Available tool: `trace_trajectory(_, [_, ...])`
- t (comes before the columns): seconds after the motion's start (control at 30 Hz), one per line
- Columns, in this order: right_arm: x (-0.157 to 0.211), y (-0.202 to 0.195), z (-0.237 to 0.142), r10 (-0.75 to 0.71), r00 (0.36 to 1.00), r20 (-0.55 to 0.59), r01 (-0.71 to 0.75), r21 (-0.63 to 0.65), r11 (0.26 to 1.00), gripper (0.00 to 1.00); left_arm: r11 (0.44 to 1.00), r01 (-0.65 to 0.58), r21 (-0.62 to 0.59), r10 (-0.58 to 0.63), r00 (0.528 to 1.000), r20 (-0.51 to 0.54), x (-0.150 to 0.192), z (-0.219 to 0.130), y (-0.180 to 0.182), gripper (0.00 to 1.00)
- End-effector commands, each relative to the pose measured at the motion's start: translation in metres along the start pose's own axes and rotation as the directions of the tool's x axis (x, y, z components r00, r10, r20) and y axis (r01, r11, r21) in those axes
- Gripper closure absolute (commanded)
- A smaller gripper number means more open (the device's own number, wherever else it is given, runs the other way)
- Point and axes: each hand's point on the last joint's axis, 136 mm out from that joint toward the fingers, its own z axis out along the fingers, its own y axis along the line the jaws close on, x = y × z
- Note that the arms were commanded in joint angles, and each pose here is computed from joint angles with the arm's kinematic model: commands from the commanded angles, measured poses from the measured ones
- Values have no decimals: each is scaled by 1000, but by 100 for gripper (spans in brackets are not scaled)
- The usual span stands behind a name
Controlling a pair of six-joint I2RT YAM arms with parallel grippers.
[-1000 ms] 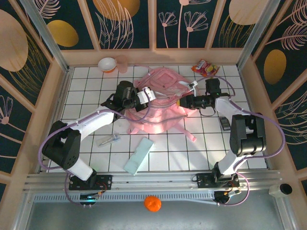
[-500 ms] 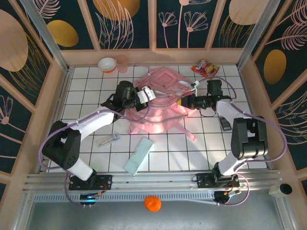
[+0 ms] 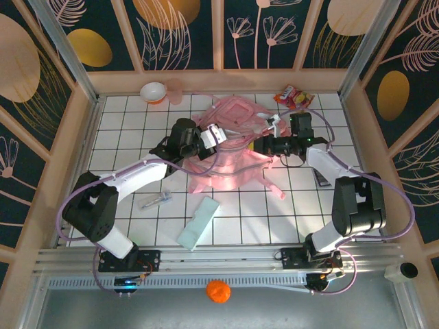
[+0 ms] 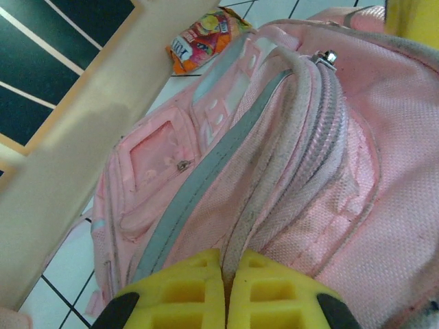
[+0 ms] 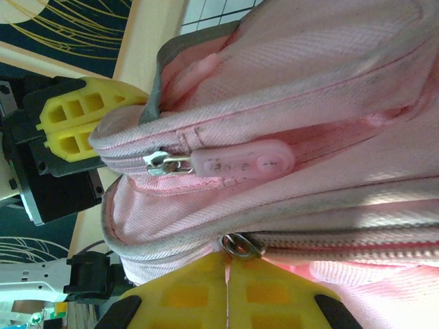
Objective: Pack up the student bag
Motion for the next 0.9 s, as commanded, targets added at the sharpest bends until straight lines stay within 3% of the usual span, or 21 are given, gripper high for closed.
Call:
trace_trajectory(0.0, [8, 54, 2, -101, 994, -38, 94, -152, 984, 93, 999, 30, -31, -26, 991, 135, -35, 1, 1, 100])
trace_trajectory(0.37, [4, 59, 14, -88, 996, 15, 89, -88, 992, 94, 998, 66, 18, -69, 979, 190, -46, -2, -5, 100])
trace_trajectory(0.87, [16, 102, 39, -123, 991, 55, 129, -133, 983, 94, 994, 96, 57, -106, 969, 222, -54, -2, -15, 100])
